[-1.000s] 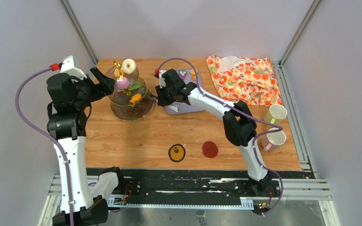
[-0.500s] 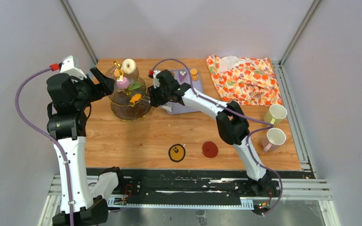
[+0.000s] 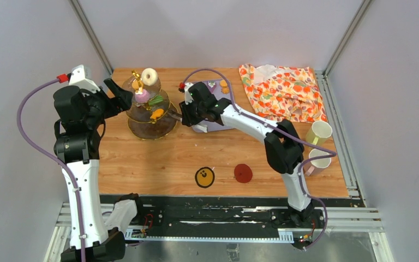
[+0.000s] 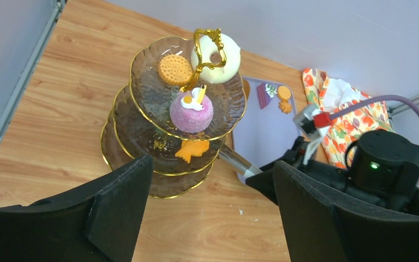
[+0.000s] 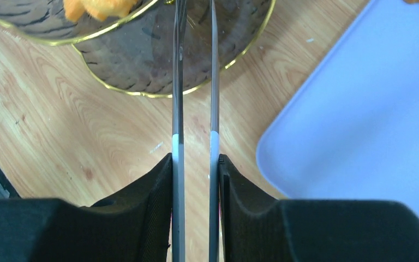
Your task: Serve the afternoon tea
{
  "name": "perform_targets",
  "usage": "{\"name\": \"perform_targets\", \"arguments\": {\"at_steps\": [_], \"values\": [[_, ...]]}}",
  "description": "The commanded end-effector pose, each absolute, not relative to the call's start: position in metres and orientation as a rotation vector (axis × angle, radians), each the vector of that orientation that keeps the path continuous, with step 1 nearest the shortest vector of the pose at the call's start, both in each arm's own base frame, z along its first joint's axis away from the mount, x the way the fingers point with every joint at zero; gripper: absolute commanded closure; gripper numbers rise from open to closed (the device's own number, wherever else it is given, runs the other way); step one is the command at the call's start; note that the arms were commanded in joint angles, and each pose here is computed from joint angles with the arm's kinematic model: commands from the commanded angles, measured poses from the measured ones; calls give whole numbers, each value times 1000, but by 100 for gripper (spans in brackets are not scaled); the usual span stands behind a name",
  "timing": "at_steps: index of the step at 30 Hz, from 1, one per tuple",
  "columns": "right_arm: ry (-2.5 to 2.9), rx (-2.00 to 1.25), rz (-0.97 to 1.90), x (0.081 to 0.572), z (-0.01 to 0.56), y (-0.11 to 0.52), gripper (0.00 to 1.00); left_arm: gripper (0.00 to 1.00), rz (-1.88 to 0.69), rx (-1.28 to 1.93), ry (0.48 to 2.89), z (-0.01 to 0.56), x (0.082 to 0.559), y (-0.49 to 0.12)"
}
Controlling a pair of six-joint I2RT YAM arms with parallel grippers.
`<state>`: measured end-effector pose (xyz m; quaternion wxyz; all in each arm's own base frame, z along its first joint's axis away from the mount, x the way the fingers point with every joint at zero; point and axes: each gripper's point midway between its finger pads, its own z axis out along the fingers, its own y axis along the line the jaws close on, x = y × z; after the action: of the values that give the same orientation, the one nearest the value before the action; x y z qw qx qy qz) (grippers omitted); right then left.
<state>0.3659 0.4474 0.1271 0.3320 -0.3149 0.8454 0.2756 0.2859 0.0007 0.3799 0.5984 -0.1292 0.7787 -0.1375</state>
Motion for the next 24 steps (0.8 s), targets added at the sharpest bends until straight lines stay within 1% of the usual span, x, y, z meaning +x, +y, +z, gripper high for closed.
{"name": "perform_targets", "arguments": {"at_steps": [1, 3, 6, 11, 16, 18, 20, 24], "values": [[2080, -813, 693, 359, 175, 436, 82, 15, -325, -268, 1767, 395, 281, -3], [2064, -801, 652, 355, 187, 421, 89, 15, -326, -267, 1769, 395, 281, -4], [2099, -764, 562, 356, 182, 391, 99, 15, -328, -270, 1771, 394, 282, -4], [2127, -627, 465, 370, 187, 333, 100, 15, -336, -273, 1765, 396, 282, -5], [2168, -478, 360, 396, 186, 272, 100, 15, -342, -269, 1751, 402, 280, -6], [2196, -441, 330, 405, 179, 255, 99, 15, -343, -269, 1746, 405, 280, -6], [2229, -433, 294, 411, 172, 246, 95, 15, -345, -267, 1740, 407, 279, -6], [2301, -430, 275, 416, 148, 247, 81, 15, -347, -268, 1739, 408, 280, -6]]}}
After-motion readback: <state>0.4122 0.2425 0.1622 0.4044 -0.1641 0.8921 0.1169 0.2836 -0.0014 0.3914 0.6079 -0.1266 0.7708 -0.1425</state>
